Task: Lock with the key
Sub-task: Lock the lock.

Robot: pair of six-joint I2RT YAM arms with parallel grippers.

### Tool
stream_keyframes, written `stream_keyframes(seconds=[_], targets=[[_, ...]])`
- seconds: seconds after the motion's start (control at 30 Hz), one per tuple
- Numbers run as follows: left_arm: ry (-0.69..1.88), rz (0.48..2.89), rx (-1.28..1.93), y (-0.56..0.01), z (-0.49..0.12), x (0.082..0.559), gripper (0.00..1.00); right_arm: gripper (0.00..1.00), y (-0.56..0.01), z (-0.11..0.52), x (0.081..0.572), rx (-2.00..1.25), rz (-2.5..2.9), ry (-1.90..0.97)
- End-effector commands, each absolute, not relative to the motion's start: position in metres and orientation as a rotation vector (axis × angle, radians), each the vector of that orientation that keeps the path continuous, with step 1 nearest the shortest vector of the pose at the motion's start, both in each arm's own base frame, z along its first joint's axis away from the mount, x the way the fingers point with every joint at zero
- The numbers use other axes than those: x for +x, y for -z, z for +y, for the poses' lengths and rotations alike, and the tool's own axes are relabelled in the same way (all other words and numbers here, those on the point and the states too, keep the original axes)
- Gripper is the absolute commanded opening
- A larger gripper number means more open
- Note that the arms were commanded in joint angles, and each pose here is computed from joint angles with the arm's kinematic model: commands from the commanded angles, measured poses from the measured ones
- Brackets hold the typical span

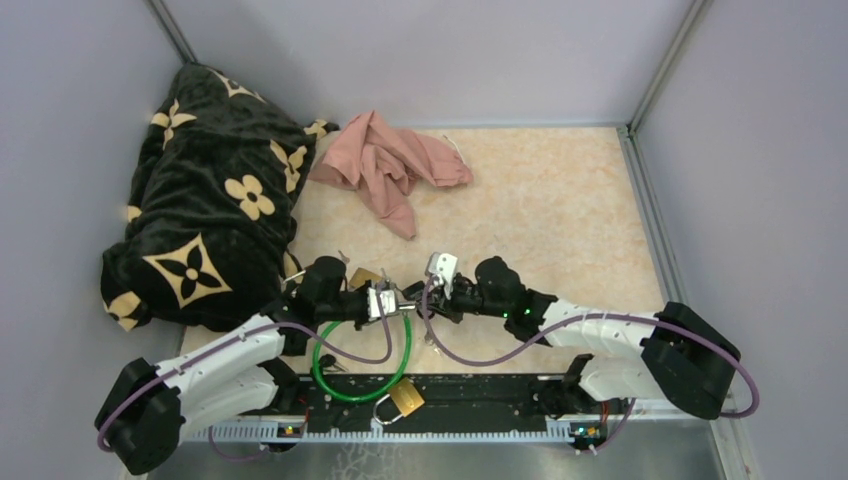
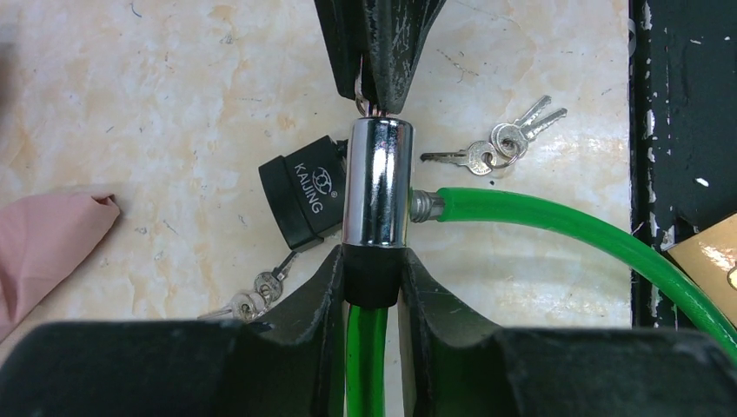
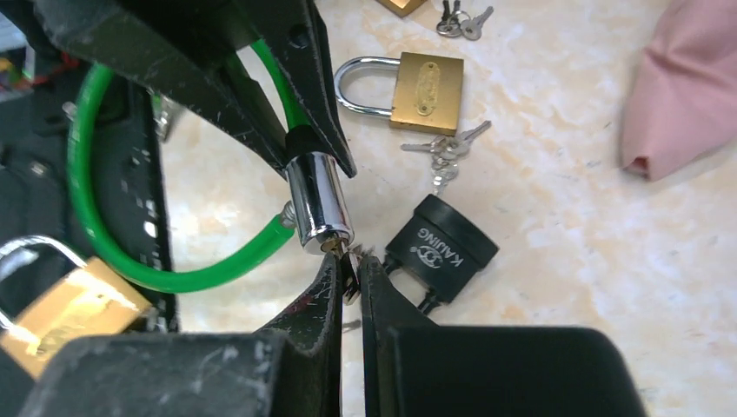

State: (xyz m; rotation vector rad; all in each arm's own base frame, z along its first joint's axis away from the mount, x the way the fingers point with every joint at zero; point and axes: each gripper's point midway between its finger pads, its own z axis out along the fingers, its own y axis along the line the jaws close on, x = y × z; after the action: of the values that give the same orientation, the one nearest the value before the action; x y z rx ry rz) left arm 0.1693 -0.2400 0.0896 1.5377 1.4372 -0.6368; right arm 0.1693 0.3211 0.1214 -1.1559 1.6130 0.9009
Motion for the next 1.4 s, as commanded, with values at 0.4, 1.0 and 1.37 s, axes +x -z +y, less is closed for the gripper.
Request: stream_keyframes(seconds=[0.4, 1.0, 1.37], targets=[[0.673, 1.394, 1.509, -0.103, -0.249, 0.175, 0.00, 0.00, -0.163, 0.341, 0.188, -1.493, 1.004, -0.320], [0.370, 1.207, 1.715, -0.071, -0.224, 0.188, 0.00, 0.00, -0.135, 0.321, 0.192, -1.575, 1.130, -0.402], [0.241, 1.158, 1.783, -0.057, -0.210, 0.192, 0.00, 0.00, -0.117, 0.313, 0.194, -1.547, 1.361, -0.699]])
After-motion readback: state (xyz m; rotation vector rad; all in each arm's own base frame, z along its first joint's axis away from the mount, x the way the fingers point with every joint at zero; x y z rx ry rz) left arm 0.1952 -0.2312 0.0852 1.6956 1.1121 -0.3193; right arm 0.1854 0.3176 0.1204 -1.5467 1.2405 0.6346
